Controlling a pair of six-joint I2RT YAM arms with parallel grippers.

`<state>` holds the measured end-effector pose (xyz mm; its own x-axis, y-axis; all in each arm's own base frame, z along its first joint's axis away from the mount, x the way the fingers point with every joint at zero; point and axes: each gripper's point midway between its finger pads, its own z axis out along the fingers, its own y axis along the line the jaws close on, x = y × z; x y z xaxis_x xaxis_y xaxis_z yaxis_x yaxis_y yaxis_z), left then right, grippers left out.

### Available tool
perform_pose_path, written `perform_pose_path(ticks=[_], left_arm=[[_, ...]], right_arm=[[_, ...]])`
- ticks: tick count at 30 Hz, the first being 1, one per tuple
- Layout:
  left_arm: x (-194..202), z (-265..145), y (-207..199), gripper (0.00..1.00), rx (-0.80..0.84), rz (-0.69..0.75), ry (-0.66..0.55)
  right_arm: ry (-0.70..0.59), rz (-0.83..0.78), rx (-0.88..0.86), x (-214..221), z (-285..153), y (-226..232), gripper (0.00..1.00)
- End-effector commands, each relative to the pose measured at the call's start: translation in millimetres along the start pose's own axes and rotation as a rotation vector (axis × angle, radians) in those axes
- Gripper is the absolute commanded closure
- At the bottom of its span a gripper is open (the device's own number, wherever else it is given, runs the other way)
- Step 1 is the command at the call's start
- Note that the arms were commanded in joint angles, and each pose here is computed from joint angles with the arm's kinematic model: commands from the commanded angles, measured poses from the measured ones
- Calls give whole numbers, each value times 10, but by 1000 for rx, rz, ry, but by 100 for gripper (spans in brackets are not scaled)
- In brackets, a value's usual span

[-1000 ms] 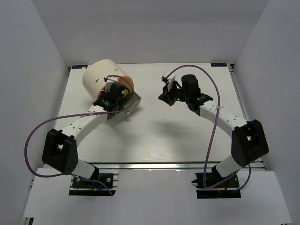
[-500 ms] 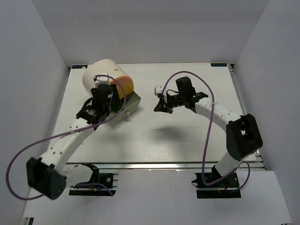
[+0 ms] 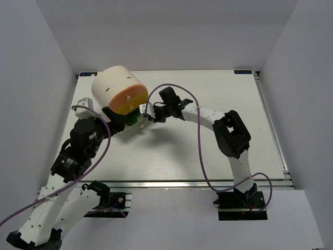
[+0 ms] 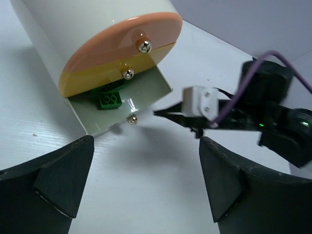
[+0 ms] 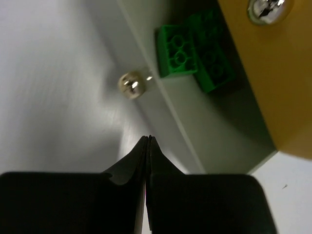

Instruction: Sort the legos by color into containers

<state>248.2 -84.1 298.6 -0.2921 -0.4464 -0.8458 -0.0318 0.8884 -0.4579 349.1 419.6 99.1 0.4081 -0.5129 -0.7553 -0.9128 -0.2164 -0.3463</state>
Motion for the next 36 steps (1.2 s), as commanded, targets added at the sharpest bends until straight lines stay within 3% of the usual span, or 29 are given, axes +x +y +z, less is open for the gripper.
perform_pose_path(ticks=[1,12,23,26,32,35,36], left_arm=[[147,-119,50,2,-2,-53,55],[-37,-232,71,2,-19,-79,0],[-57,-210,78,2,-32,-90,-8],[-42,-214,81,2,-33,-93,-3],[-1,-200,48,2,-7,-98,4],[42,-176,5,2,25,-104,8],[57,-161,-12,2,34,-105,12]], right_arm=[[44,-74,131,-41,128,-405,100],[13,-84,302,-202,391,-784,100],[-20,35,486,-148,563,-1255,100],[-9,57,470,-111,575,-1239,100],[-19,139,446,-97,182,-943,100],[-57,298,441,-117,-200,-746,100],[-81,351,426,-262,-406,-684,94]])
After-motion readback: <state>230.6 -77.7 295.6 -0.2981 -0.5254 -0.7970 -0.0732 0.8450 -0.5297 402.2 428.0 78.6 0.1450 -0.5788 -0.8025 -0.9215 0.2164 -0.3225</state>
